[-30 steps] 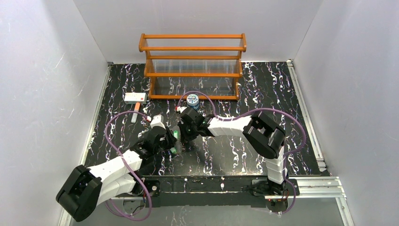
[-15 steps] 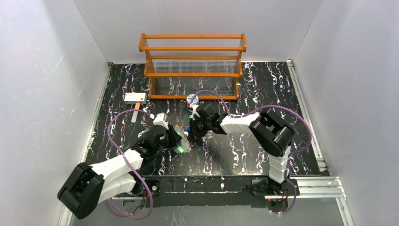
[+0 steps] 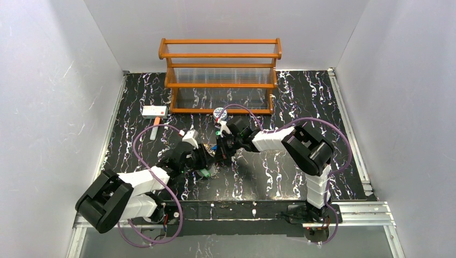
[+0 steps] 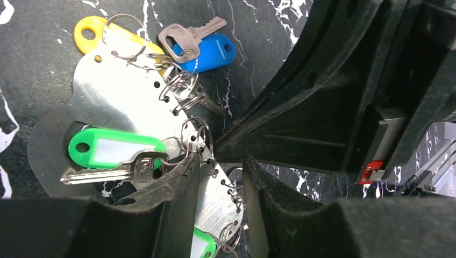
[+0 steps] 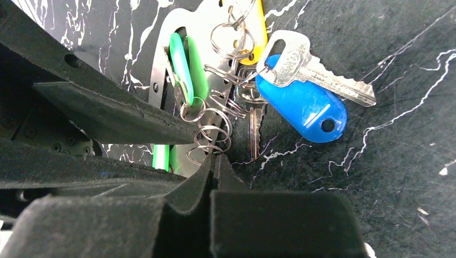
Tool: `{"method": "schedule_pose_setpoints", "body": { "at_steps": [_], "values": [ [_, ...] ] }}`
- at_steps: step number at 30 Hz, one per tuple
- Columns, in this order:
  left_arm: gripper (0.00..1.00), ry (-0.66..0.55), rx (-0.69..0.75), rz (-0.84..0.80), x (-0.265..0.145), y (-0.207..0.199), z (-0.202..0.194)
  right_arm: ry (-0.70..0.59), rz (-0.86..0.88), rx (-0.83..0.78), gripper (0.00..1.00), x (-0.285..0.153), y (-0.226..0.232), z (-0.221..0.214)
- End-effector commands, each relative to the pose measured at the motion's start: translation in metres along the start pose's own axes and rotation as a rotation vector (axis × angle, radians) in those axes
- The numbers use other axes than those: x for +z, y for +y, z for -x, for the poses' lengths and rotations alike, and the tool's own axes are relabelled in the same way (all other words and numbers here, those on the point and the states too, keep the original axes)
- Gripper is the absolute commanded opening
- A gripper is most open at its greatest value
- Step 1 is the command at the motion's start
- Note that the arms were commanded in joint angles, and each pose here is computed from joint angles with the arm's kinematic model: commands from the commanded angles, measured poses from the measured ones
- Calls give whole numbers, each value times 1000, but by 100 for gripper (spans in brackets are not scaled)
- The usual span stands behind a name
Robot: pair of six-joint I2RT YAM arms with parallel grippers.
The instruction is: Put the keys on the keyring
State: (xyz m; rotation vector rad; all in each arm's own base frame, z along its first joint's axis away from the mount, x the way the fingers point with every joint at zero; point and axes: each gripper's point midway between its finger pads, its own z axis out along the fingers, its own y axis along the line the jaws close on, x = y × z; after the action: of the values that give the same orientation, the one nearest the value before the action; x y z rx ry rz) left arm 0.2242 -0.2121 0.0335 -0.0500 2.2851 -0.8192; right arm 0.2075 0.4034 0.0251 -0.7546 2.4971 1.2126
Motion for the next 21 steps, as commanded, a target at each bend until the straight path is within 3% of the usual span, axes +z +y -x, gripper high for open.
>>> {"method": "schedule_pose_setpoints", "body": {
  "at_steps": [1,7,13,21],
  "values": [
    [32,4,-8,-24,1,-3,-1,58,2,25,1,3,-9,-19],
    [26,-29,0,-26,-4,-5,7,44,13,-6,4,-1,-4,-15],
    [27,-60,-18,-108,-8,-23,16,9,22,-49,32,-10,3,-7],
    [34,-158,22,54,-22,-3,45,-22,-23,-103,45,-24,5,-3]
  ]
}}
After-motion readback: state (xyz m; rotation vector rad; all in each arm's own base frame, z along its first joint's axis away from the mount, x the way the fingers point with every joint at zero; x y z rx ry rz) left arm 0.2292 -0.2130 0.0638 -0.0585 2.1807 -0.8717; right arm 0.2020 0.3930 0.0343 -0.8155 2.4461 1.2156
